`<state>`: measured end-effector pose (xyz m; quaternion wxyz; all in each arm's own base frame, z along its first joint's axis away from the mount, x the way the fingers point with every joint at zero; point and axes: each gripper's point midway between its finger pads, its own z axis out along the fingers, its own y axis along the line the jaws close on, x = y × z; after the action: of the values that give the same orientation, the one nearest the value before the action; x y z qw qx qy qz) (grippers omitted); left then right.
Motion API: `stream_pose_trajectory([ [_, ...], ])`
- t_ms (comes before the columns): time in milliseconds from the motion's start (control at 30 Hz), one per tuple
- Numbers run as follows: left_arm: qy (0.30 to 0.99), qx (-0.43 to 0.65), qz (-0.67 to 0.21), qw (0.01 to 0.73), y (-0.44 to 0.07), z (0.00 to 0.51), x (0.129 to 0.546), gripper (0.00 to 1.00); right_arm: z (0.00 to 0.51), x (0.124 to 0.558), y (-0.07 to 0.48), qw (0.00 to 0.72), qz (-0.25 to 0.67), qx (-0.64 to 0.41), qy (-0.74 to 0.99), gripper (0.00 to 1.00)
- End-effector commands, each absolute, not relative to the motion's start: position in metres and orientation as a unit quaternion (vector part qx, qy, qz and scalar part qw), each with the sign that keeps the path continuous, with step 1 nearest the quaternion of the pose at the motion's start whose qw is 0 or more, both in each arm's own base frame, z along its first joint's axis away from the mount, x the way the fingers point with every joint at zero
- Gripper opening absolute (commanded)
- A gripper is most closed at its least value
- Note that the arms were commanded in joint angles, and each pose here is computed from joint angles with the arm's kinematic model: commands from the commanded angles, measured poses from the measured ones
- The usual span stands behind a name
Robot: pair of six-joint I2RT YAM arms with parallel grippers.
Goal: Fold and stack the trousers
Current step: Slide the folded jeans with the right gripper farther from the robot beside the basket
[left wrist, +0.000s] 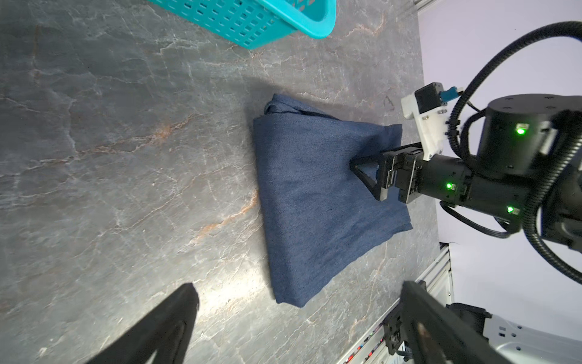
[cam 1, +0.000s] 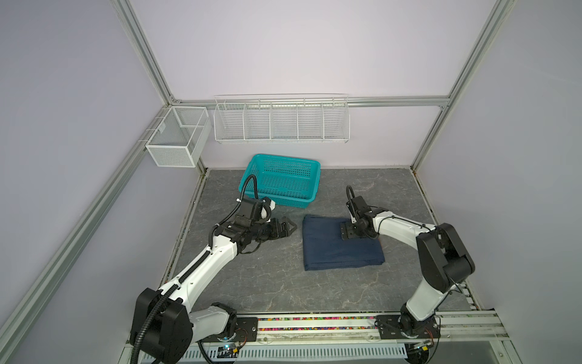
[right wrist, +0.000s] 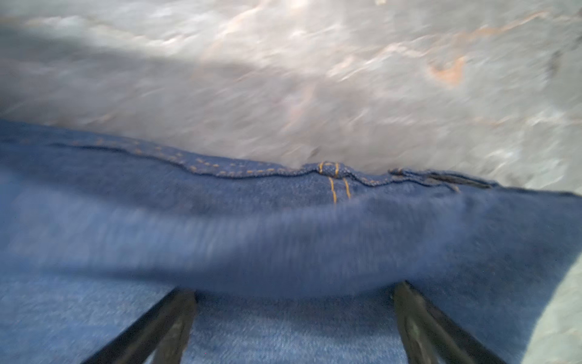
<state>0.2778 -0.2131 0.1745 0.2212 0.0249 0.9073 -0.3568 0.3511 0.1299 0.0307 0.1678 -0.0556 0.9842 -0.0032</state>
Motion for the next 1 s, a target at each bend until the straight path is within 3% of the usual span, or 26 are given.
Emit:
stream_pose_trajectory([
  [0,0.901,0.024,-0.369,0.227,-0.219,0.177,0.281,1.00,0.016,0.348,0.106,0.116,-0.005,-0.063,0.991,0.97],
  [433,0.917,0.018,-0.346,0.197,-0.217,0.155,0.280,1.00,0.020,0.439,0.014,0.118,-0.023,0.004,0.993,0.97],
  [967,0.929,0.018,-0.331,0.163,-0.229,0.139,0.302,1.00,0.017,0.545,-0.055,0.159,-0.068,0.027,0.985,0.97],
])
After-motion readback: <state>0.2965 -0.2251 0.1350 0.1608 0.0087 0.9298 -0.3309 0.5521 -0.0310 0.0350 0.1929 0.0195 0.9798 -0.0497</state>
